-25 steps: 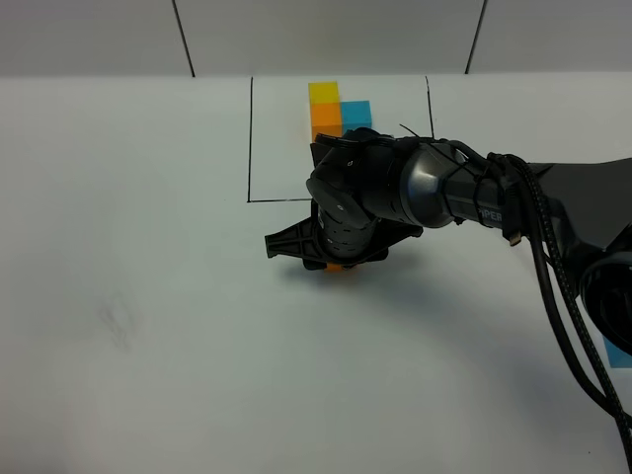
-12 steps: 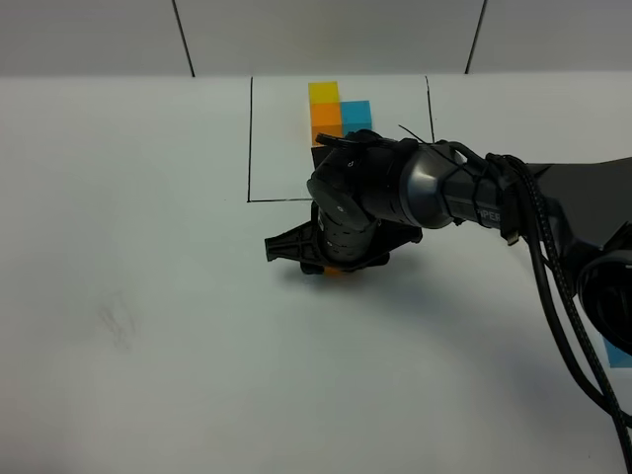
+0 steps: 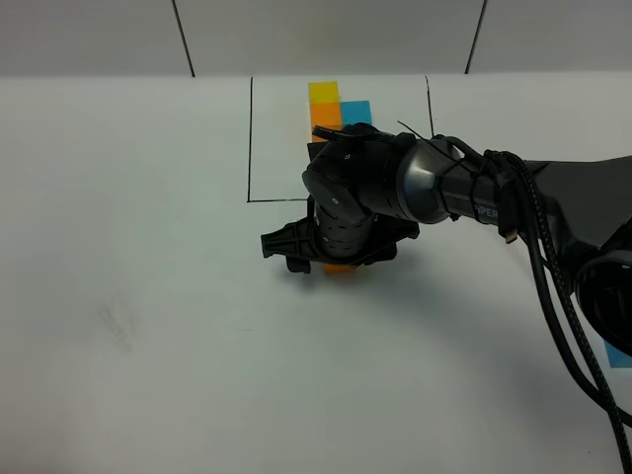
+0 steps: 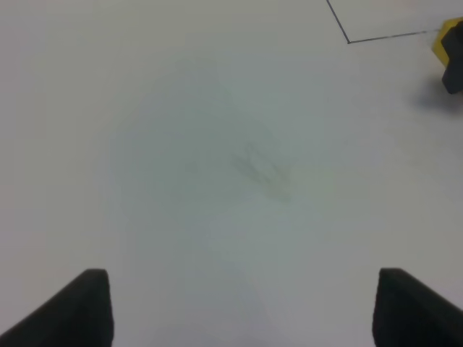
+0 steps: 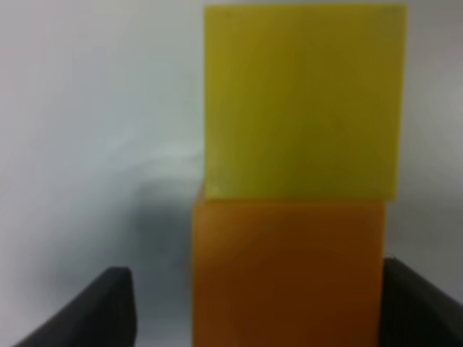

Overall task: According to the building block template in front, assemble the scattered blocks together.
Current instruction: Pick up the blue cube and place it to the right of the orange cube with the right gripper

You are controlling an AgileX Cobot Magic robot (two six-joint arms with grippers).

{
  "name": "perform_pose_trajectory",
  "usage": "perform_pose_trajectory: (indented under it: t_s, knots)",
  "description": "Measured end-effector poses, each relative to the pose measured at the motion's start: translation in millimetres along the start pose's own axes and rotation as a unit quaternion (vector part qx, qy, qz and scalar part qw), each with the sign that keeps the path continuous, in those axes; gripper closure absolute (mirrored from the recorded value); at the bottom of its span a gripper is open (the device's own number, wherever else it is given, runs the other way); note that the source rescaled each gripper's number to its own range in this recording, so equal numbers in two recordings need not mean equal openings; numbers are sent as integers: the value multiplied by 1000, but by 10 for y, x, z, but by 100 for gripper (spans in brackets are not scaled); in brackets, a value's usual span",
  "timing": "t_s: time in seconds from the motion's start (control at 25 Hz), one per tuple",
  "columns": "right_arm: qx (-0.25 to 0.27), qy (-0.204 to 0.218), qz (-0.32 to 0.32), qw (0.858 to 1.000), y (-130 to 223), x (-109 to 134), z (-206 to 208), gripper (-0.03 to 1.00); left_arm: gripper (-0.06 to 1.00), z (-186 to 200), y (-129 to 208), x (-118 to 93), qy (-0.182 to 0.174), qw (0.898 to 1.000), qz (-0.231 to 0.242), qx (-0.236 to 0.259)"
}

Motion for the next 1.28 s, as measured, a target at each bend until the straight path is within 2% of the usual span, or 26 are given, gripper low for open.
perform_pose_trajectory:
  t_s: [0.12,0.2,0.32,0.4,0.44,0.52,0.88,1.04,1.28]
  knots:
    - [12,13,22,1000,29,-40,43,54,34,0,0,0,0,1000,0,0]
    - [15,19,45,999,23,-72,137,50,34,0,0,0,0,1000,0,0]
    - [11,24,78,997,-29,-140,368,31,34,0,0,0,0,1000,0,0]
    - [9,30,86,996,-69,-223,541,11,34,0,0,0,0,1000,0,0]
    - [11,35,87,996,-81,-277,622,5,34,0,0,0,0,1000,0,0]
    - [8,47,90,995,-94,-434,737,0,34,0,0,0,0,1000,0,0]
    - [11,71,14,997,377,-1497,1114,-3,34,0,0,0,0,1000,0,0]
    - [-4,89,-27,996,606,-1930,1404,-3,34,0,0,0,0,1000,0,0]
    - [-51,99,-61,992,965,-2310,1798,-3,34,0,0,0,0,1000,0,0]
Point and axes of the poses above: a point on each arm's last joint axis where the gripper is mounted, z pointing back along that axis away from the gripper, x along the wrist's bending axis when the last joint is at zero, y = z × x, the point moved 5 cm from there along -z, pointing out along that axis toward the gripper, and after that the axes turned 3 degrees about z, right-handed, at the moved point
